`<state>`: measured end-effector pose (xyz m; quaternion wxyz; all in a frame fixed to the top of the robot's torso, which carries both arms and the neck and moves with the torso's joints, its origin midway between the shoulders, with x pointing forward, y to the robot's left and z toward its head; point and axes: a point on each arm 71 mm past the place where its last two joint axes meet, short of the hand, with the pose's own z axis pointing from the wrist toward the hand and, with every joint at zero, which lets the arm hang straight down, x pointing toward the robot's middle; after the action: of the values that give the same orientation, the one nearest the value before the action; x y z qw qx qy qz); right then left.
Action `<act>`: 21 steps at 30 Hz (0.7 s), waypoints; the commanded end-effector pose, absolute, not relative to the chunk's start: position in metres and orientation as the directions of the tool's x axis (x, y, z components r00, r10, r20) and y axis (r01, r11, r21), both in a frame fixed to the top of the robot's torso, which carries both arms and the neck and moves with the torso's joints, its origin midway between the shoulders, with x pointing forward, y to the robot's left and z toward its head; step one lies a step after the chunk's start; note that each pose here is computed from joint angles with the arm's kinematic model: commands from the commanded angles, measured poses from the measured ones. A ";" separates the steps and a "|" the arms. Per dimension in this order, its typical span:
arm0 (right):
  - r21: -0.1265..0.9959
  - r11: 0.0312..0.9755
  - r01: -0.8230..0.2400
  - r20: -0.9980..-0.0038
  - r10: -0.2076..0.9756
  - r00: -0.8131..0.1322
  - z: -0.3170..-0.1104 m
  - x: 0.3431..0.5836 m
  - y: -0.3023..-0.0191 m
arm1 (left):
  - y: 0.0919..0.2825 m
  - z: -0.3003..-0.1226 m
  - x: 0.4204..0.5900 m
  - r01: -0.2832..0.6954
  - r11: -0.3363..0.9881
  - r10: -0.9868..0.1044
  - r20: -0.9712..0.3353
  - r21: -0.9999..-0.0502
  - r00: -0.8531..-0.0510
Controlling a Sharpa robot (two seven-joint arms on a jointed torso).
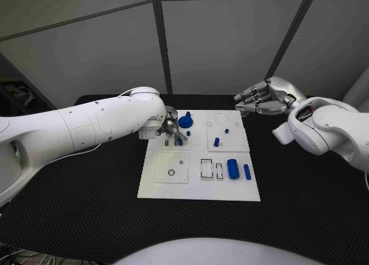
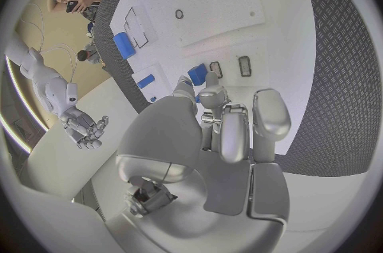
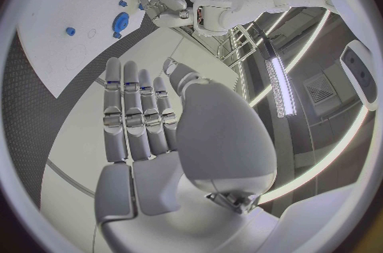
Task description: Assemble the parts on the task board
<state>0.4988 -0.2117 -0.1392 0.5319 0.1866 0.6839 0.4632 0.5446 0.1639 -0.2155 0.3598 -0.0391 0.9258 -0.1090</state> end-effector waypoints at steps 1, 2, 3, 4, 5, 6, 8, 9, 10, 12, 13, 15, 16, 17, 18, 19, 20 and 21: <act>0.831 0.500 -0.245 -0.557 0.748 -0.361 -0.137 0.499 -0.211 | 0.163 -0.215 0.545 0.014 0.974 -0.141 -0.657 -0.224 -0.740; 0.831 0.500 -0.245 -0.557 0.748 -0.361 -0.137 0.499 -0.211 | 0.163 -0.215 0.545 0.014 0.974 -0.141 -0.658 -0.225 -0.740; 0.831 0.500 -0.245 -0.557 0.748 -0.361 -0.137 0.499 -0.211 | 0.162 -0.215 0.545 0.015 0.974 -0.142 -0.658 -0.227 -0.739; 0.831 0.500 -0.245 -0.557 0.748 -0.361 -0.137 0.499 -0.211 | 0.162 -0.215 0.545 0.016 0.973 -0.143 -0.659 -0.229 -0.739; 0.831 0.500 -0.244 -0.557 0.748 -0.361 -0.138 0.499 -0.211 | 0.162 -0.215 0.545 0.017 0.973 -0.143 -0.659 -0.230 -0.738; 0.831 0.500 -0.244 -0.557 0.748 -0.361 -0.138 0.499 -0.211 | 0.162 -0.215 0.545 0.016 0.973 -0.145 -0.659 -0.232 -0.738; 0.831 0.501 -0.243 -0.557 0.748 -0.361 -0.138 0.500 -0.210 | 0.162 -0.215 0.544 0.011 0.970 -0.154 -0.653 -0.242 -0.741; 0.831 0.501 -0.243 -0.557 0.748 -0.362 -0.138 0.500 -0.210 | 0.162 -0.215 0.544 0.008 0.969 -0.160 -0.650 -0.247 -0.743; 0.831 0.501 -0.242 -0.557 0.748 -0.362 -0.138 0.500 -0.210 | 0.162 -0.215 0.544 0.005 0.968 -0.164 -0.648 -0.251 -0.744; 0.831 0.502 -0.241 -0.557 0.748 -0.361 -0.138 0.500 -0.211 | 0.162 -0.215 0.543 0.001 0.966 -0.172 -0.642 -0.260 -0.747; 0.830 0.503 -0.240 -0.557 0.748 -0.361 -0.138 0.500 -0.211 | 0.162 -0.215 0.543 -0.003 0.964 -0.179 -0.638 -0.266 -0.749; 0.830 0.504 -0.239 -0.557 0.748 -0.361 -0.138 0.501 -0.211 | 0.163 -0.216 0.542 -0.011 0.961 -0.191 -0.630 -0.277 -0.753; 0.830 0.504 -0.238 -0.557 0.748 -0.360 -0.138 0.501 -0.211 | 0.163 -0.216 0.542 -0.015 0.959 -0.196 -0.627 -0.283 -0.754; 0.830 0.504 -0.238 -0.557 0.748 -0.360 -0.138 0.501 -0.211 | 0.163 -0.215 0.541 -0.017 0.958 -0.200 -0.626 -0.286 -0.754; 0.830 0.505 -0.237 -0.558 0.748 -0.360 -0.139 0.501 -0.211 | 0.164 -0.215 0.541 -0.019 0.957 -0.204 -0.624 -0.290 -0.754; 0.830 0.505 -0.237 -0.558 0.748 -0.359 -0.139 0.501 -0.212 | 0.164 -0.215 0.540 -0.022 0.955 -0.211 -0.623 -0.297 -0.753; 0.830 0.505 -0.237 -0.558 0.748 -0.359 -0.139 0.501 -0.212 | 0.165 -0.215 0.539 -0.023 0.954 -0.214 -0.623 -0.300 -0.752; 0.830 0.505 -0.237 -0.558 0.749 -0.358 -0.139 0.501 -0.212 | 0.166 -0.214 0.539 -0.024 0.952 -0.218 -0.624 -0.304 -0.750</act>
<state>0.5010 -0.2123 -0.1403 0.5325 0.1892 0.6852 0.4594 0.5404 0.1662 -0.2148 0.3509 -0.0526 0.9264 -0.1259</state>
